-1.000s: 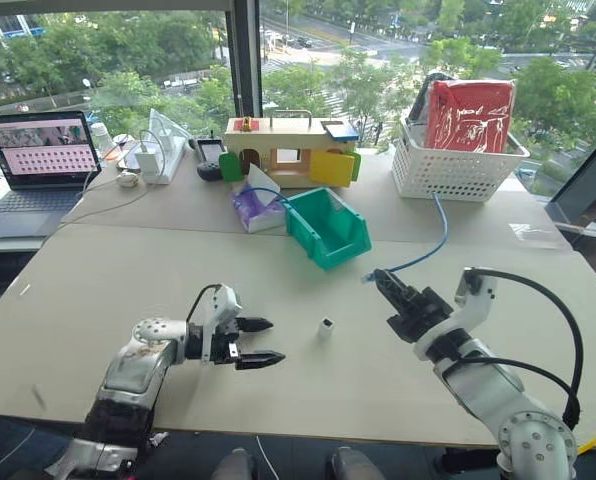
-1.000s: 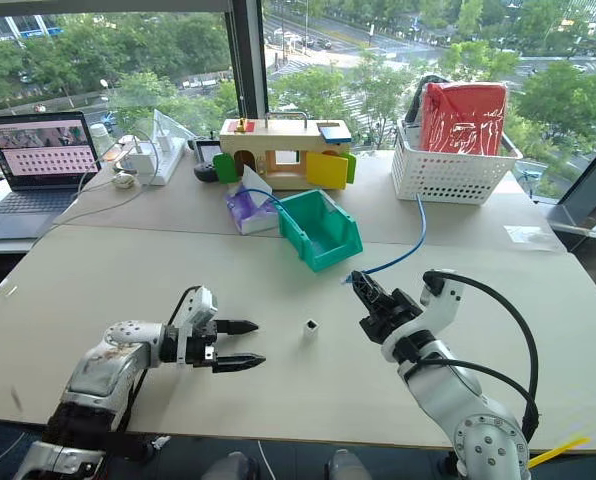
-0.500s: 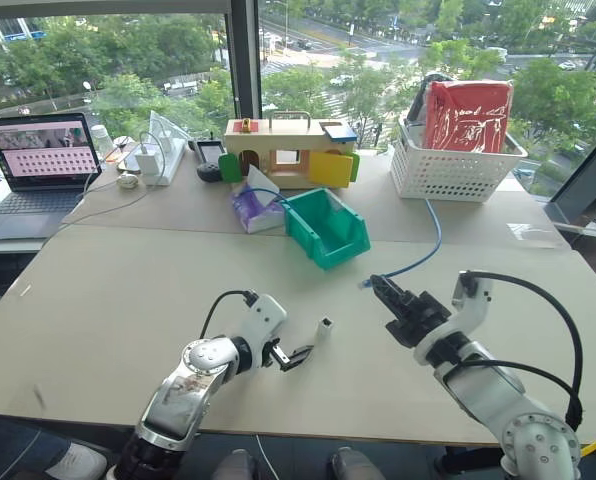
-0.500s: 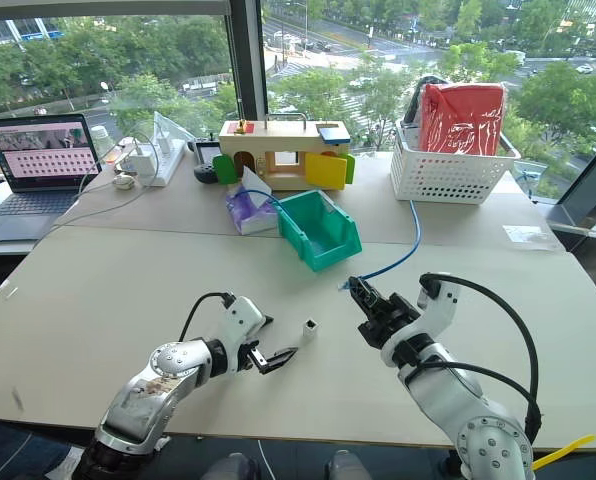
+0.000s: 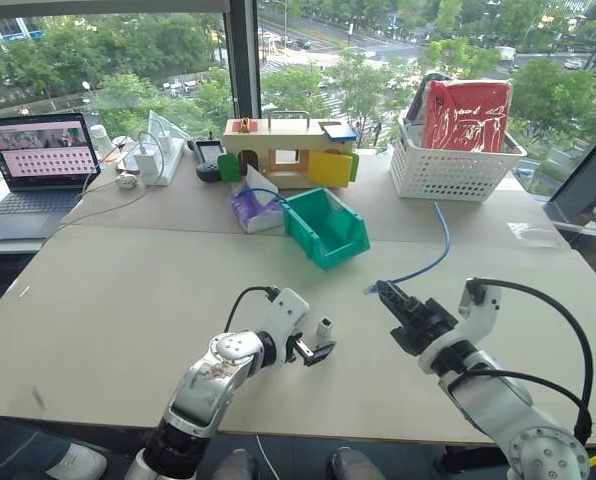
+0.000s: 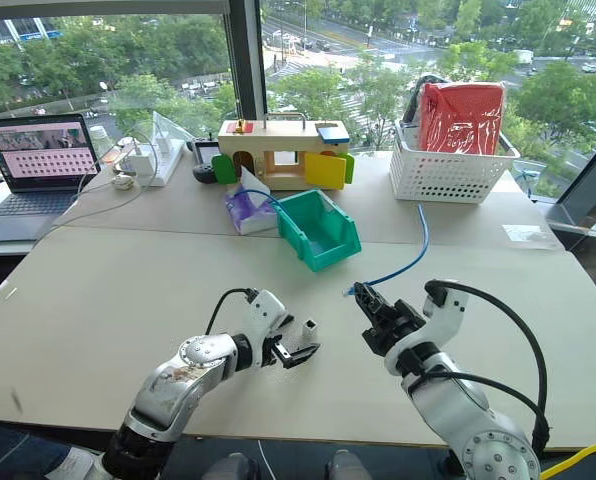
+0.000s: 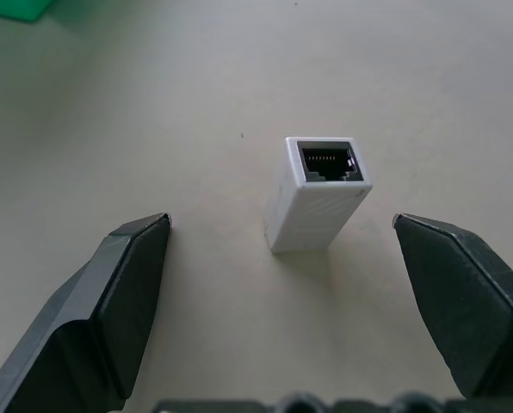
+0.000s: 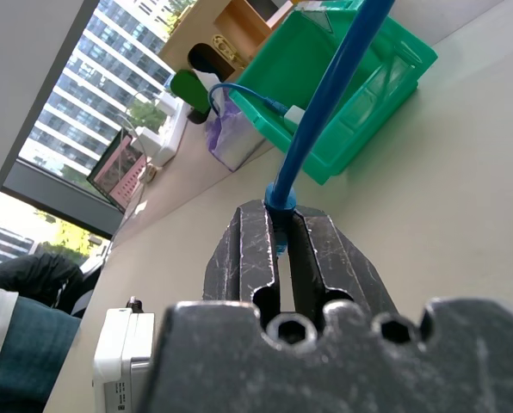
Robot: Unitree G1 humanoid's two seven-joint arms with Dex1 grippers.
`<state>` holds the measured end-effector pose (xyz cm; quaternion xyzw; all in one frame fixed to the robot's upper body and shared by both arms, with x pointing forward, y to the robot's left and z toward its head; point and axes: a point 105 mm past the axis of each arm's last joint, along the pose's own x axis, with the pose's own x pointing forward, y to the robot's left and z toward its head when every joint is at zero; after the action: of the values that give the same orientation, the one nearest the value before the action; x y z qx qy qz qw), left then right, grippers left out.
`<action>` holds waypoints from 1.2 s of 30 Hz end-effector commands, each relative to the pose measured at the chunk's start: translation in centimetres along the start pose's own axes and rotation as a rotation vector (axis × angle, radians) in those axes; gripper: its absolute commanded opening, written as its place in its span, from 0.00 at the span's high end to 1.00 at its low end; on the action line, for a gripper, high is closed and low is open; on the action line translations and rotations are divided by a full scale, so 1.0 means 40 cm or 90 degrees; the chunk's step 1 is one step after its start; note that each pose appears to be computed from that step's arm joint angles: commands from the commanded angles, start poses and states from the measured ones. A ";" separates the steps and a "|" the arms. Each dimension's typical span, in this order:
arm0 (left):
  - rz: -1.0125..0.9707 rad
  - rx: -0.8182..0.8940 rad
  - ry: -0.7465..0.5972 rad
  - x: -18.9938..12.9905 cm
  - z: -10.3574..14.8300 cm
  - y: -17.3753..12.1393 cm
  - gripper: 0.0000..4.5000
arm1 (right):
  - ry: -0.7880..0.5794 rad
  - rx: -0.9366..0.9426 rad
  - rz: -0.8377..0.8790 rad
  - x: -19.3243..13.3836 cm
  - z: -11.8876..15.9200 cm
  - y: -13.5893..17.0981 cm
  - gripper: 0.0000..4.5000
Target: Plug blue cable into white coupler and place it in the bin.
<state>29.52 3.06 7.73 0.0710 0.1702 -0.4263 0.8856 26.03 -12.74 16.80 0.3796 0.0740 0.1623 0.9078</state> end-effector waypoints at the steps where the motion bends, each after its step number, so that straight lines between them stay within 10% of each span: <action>1: -0.022 0.001 0.004 0.024 0.002 -0.016 0.01 | -0.035 -0.007 0.021 -0.011 0.025 0.025 1.00; 5: -0.029 0.010 0.008 0.033 0.002 -0.020 0.17 | -0.041 -0.009 0.019 -0.011 0.030 0.024 1.00; 13: -0.080 0.060 -0.018 0.017 0.018 -0.013 0.84 | -0.038 -0.014 0.019 -0.007 0.028 0.020 1.00; 36: -0.191 0.170 0.134 0.037 0.047 -0.028 0.86 | 0.167 -0.079 -0.021 0.026 -0.145 -0.011 1.00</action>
<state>29.93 1.06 8.37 0.1913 0.2209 -0.5632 0.7729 25.57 -8.52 11.82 0.3036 0.1995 0.2008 0.9098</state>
